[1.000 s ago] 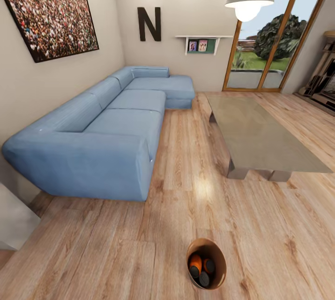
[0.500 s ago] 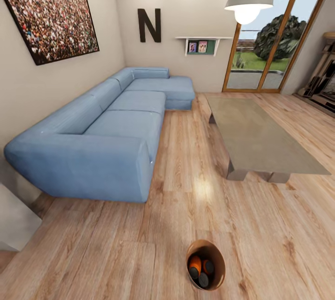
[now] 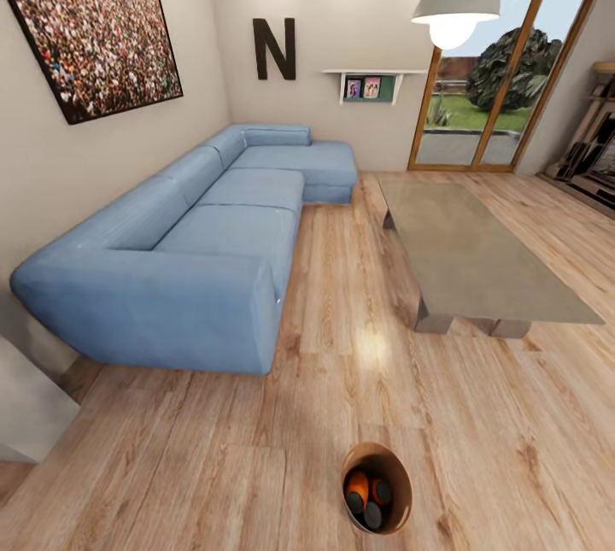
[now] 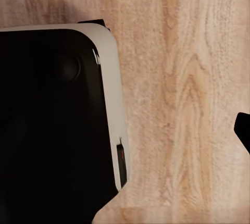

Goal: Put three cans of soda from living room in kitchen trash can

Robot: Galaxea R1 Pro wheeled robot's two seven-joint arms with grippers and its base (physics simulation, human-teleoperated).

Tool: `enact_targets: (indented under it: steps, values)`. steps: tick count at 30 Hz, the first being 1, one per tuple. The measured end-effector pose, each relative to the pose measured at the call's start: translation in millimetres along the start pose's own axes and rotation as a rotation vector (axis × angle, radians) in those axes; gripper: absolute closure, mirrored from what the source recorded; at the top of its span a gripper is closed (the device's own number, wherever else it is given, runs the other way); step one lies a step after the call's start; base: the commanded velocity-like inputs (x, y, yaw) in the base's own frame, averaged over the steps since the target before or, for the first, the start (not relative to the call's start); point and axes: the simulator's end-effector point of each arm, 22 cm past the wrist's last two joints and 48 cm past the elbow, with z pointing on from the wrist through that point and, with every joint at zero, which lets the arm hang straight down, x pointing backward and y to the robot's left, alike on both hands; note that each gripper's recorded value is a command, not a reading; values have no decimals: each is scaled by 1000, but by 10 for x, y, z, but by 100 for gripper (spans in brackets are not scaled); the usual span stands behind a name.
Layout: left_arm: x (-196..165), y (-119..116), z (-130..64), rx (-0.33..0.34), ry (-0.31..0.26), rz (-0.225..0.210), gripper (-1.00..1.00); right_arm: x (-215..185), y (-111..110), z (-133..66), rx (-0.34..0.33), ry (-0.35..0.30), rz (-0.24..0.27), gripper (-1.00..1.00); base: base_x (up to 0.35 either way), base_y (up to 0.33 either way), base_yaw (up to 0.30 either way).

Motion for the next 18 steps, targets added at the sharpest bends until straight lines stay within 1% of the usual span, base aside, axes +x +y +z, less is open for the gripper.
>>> enact_targets:
  steps: [5, 8, 13, 18]
  values:
    - [-11, 49, -71, -9, -1, -2, -100, -9, -12, -76, 4, -2, 6, -100, 0, 0, 0]
    - [-14, 70, -114, -11, -1, -2, -100, -21, -35, -121, 11, -5, 20, -100, 0, 0, 0]
    - [-16, 104, -183, -15, 0, -2, -100, -50, -106, -197, 32, -15, 58, -100, 0, 0, 0]
    - [-25, 125, -251, -16, -2, -3, -100, -66, -139, -270, 41, -19, 71, -100, 0, 0, 0]
